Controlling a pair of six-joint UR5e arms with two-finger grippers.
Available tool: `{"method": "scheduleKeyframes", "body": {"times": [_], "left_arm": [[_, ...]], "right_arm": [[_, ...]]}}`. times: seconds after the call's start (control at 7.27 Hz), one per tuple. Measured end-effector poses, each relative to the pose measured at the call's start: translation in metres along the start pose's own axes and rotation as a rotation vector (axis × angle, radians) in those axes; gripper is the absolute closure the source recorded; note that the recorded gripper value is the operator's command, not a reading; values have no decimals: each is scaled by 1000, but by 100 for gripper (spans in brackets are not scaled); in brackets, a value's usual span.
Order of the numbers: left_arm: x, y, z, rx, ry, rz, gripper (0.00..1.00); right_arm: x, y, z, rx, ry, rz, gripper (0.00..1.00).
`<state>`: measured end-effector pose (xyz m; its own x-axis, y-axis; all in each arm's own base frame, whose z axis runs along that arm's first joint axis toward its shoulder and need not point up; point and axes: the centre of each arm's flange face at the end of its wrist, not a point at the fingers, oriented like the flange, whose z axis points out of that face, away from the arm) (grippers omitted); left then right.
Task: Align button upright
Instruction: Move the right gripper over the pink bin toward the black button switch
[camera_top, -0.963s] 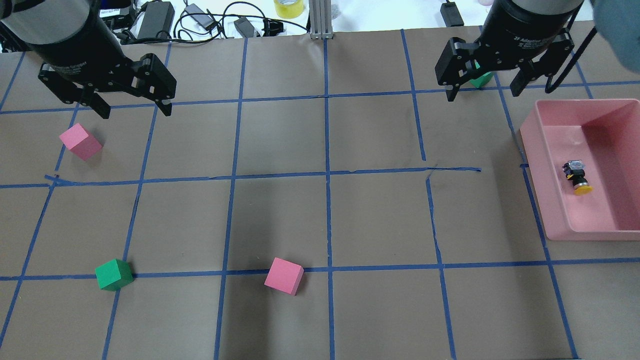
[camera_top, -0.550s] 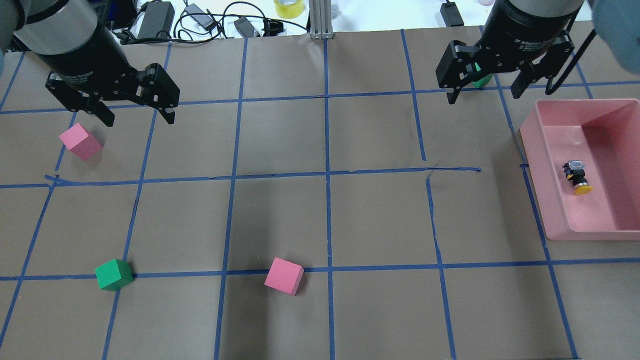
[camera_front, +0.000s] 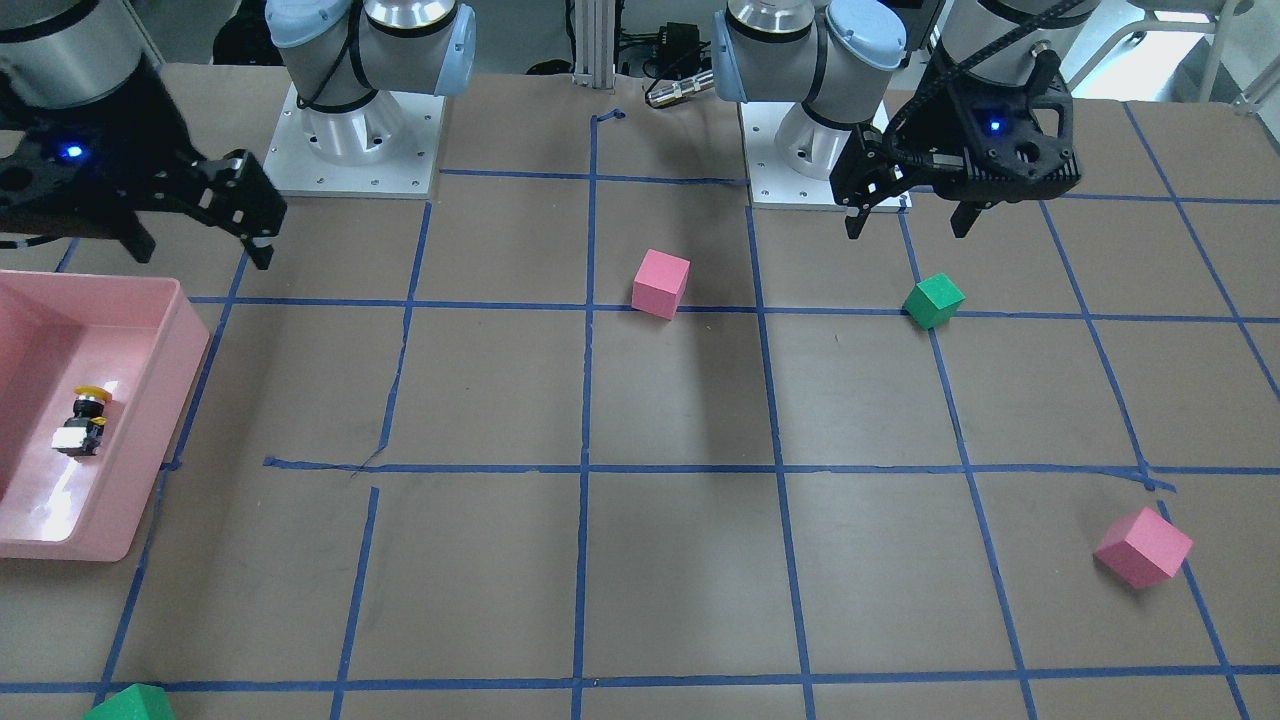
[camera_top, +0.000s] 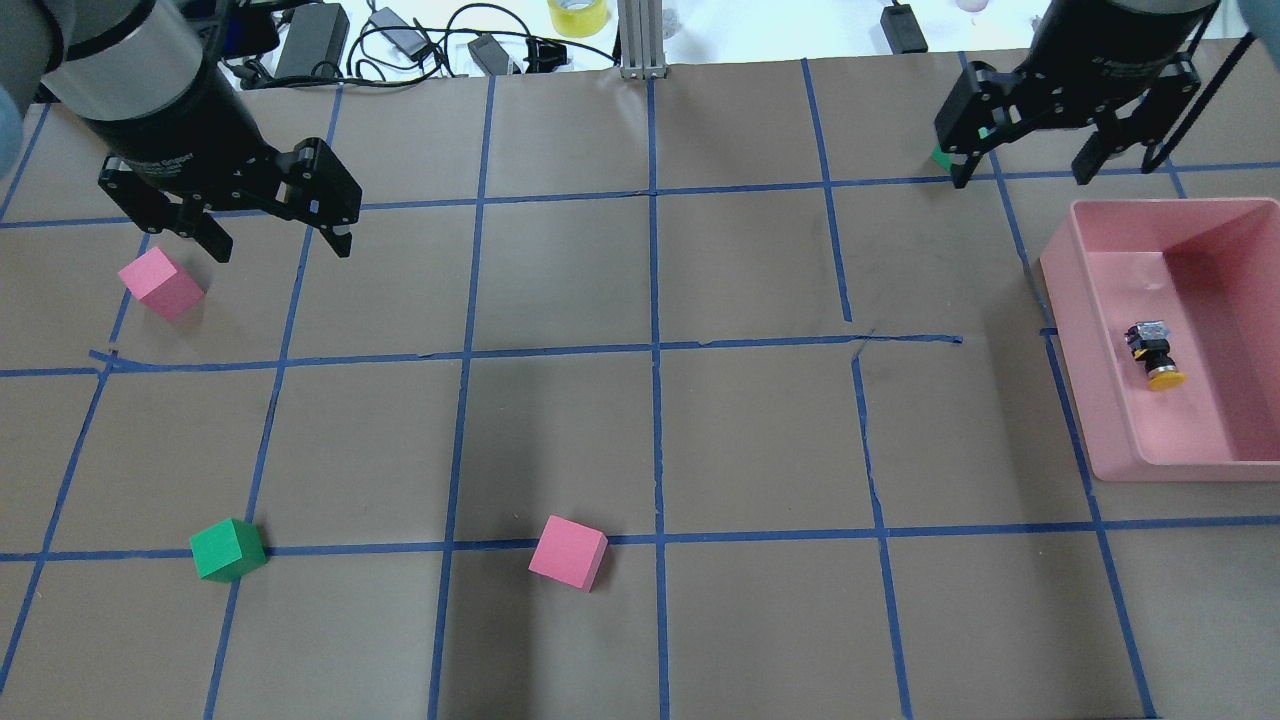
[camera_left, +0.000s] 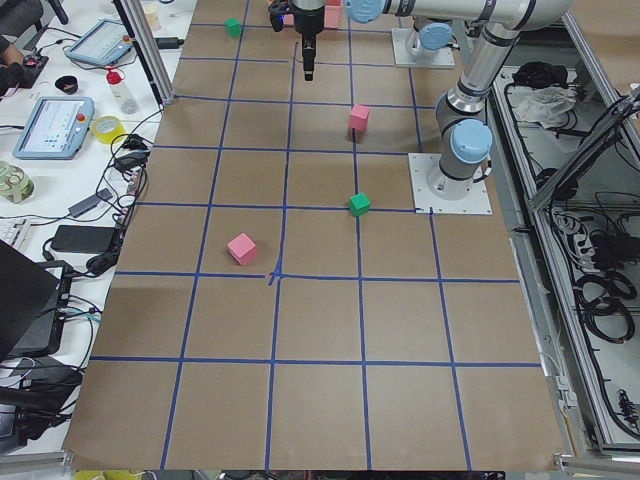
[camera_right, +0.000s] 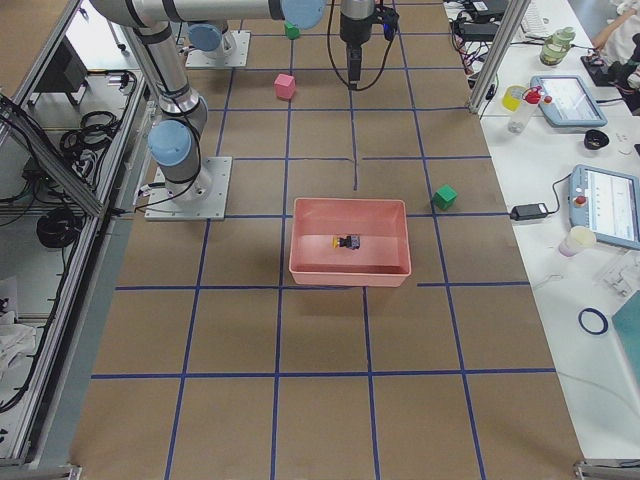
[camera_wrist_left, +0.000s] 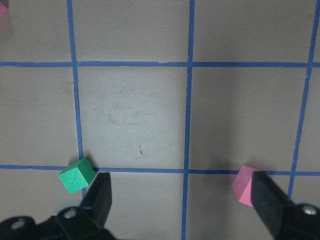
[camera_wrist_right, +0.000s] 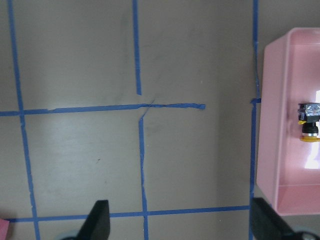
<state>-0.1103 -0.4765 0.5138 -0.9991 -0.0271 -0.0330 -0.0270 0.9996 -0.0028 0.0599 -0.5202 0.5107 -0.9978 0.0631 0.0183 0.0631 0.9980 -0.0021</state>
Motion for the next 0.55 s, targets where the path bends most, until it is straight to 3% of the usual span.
{"method": "scheduleKeyframes", "body": {"times": [0.28,0.55], "left_arm": [[0,-2,2,-5,-5,3,0],[0,0,5,-11,-10,4,0]], "right_arm": [[96,-22,29,-41,-3,46,0],[195,-37,92,-52,-22,99,0]]}}
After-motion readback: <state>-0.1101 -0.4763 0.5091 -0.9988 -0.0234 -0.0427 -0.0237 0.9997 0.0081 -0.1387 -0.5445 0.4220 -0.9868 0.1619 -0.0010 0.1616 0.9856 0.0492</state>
